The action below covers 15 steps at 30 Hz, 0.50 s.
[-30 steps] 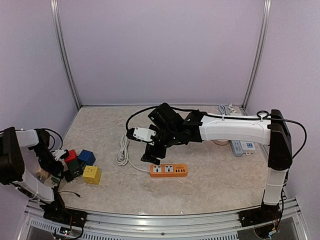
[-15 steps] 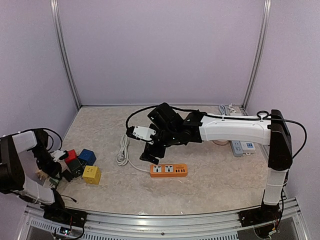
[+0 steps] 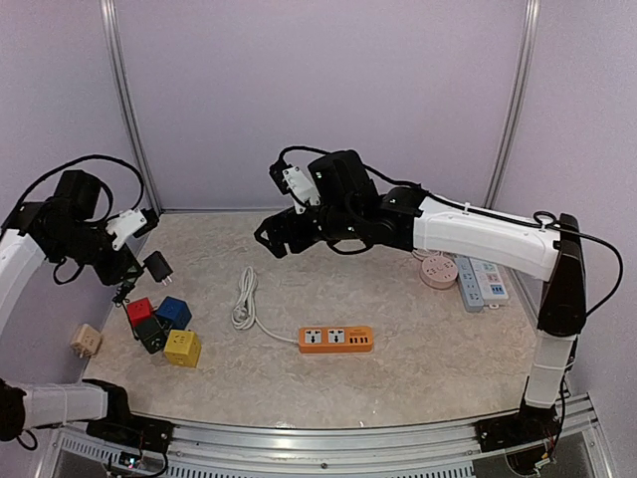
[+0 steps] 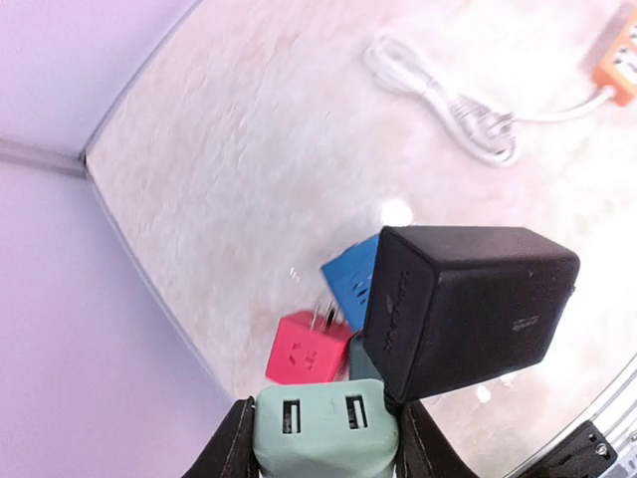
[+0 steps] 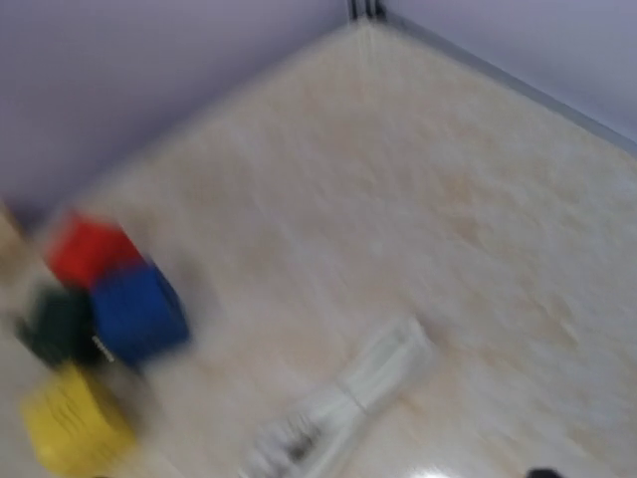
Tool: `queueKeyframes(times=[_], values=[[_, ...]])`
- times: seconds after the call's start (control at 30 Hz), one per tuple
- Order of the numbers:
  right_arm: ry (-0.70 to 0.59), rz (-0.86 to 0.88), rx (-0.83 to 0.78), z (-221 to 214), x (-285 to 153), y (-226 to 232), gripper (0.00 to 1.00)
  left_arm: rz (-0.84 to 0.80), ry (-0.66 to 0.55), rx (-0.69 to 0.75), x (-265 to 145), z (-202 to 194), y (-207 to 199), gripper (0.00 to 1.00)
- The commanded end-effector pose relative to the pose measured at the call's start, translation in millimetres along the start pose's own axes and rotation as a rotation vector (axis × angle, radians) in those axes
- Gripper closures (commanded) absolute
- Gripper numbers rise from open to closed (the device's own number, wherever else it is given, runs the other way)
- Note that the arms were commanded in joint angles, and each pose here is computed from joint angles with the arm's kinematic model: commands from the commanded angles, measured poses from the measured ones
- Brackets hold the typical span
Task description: Insert the plug
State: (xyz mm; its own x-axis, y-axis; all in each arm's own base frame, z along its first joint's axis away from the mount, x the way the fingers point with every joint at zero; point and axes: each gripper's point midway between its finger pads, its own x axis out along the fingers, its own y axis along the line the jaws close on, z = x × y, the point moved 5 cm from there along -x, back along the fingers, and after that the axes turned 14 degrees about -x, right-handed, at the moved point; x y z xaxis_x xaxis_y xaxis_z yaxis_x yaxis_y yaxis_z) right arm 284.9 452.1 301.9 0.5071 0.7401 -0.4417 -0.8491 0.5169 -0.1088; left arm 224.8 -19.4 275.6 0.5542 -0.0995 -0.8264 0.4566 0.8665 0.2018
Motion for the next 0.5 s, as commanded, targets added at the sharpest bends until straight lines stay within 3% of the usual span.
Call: queueKeyframes(times=[0.0, 0.17, 0.33, 0.47], values=[[-0.183, 0.144, 0.304, 38, -13, -1, 0.17, -0.118, -0.134, 0.126, -42, 38, -43, 1.00], [-0.262, 0.340, 0.241, 47, -6, 34, 0.18, -0.187, -0.141, 0.239, -40, 67, -78, 1.00], [-0.293, 0.603, 0.206, 47, 2, 64, 0.19, -0.202, -0.117, 0.316, -21, 71, -101, 1.00], [-0.225, 0.598, 0.196, 31, 22, 74, 0.17, -0.205, -0.111, 0.307, -13, 73, -103, 1.00]])
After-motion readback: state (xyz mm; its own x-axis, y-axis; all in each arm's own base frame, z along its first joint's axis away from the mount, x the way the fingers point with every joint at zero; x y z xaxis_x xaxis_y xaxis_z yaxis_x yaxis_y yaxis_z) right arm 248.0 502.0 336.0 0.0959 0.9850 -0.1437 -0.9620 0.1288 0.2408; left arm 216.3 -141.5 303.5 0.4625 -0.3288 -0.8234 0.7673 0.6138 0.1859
